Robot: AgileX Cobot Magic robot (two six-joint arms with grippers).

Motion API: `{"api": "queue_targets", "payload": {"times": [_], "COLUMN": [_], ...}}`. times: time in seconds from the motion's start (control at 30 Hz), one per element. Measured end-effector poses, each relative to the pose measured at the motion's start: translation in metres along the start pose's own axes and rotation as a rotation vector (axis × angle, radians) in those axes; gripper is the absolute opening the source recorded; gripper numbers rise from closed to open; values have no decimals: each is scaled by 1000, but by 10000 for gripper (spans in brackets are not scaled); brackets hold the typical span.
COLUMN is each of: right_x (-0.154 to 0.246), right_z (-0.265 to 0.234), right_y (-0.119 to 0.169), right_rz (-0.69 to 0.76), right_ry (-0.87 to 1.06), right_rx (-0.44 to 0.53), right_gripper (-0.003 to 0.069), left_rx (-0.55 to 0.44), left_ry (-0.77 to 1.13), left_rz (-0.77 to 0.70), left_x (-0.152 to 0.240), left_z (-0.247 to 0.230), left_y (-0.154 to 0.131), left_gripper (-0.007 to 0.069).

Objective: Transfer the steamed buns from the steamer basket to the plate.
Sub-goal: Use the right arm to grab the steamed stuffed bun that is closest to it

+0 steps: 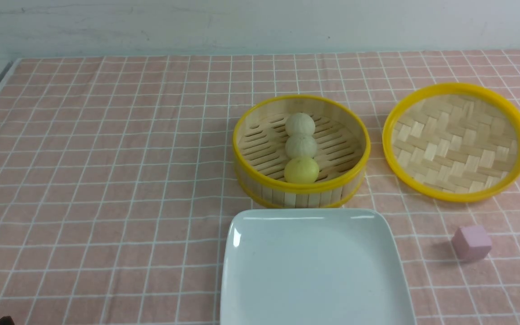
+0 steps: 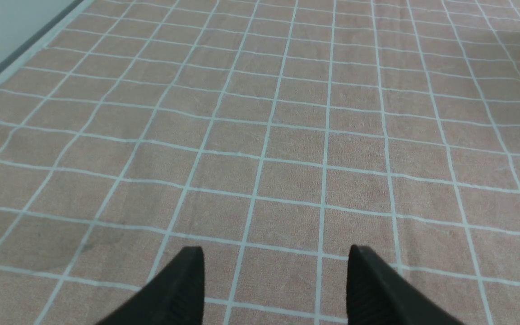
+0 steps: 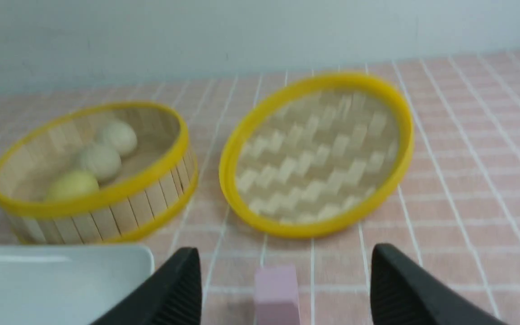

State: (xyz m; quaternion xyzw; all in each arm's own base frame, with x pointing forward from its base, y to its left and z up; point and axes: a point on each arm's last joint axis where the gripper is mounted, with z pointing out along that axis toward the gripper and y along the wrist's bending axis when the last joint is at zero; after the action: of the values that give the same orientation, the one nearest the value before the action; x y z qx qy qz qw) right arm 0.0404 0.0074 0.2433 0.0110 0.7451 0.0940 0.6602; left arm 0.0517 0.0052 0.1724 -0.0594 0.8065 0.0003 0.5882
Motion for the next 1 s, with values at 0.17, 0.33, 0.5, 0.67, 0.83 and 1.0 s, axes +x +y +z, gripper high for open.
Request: {"api": "queue_targets", "payload": {"times": [0.17, 0.33, 0.5, 0.67, 0.83, 1.0], "right_x": [-43, -71, -78, -79, -80, -80], "right_z": [-26, -52, -58, -57, -58, -58], "right_y": [9, 16, 18, 19, 19, 20], "right_rz": [-15, -30, -13, -7, -1, 3], "right_ry": [-45, -66, -103, -116, -130, -129], "right_rx": [-21, -38, -59, -64, -69, -73], "right_gripper": [495, 495, 495, 495, 495, 495], "left_rx": [0, 0, 0, 0, 0, 0], "left_ry": [0, 0, 0, 0, 0, 0], "left_rz": [0, 0, 0, 0, 0, 0], "left_x": [0, 0, 0, 0, 0, 0], "left_z": [0, 0, 0, 0, 0, 0], "left_y": [0, 0, 0, 0, 0, 0], "left_gripper": [438, 438, 438, 438, 438, 438]}}
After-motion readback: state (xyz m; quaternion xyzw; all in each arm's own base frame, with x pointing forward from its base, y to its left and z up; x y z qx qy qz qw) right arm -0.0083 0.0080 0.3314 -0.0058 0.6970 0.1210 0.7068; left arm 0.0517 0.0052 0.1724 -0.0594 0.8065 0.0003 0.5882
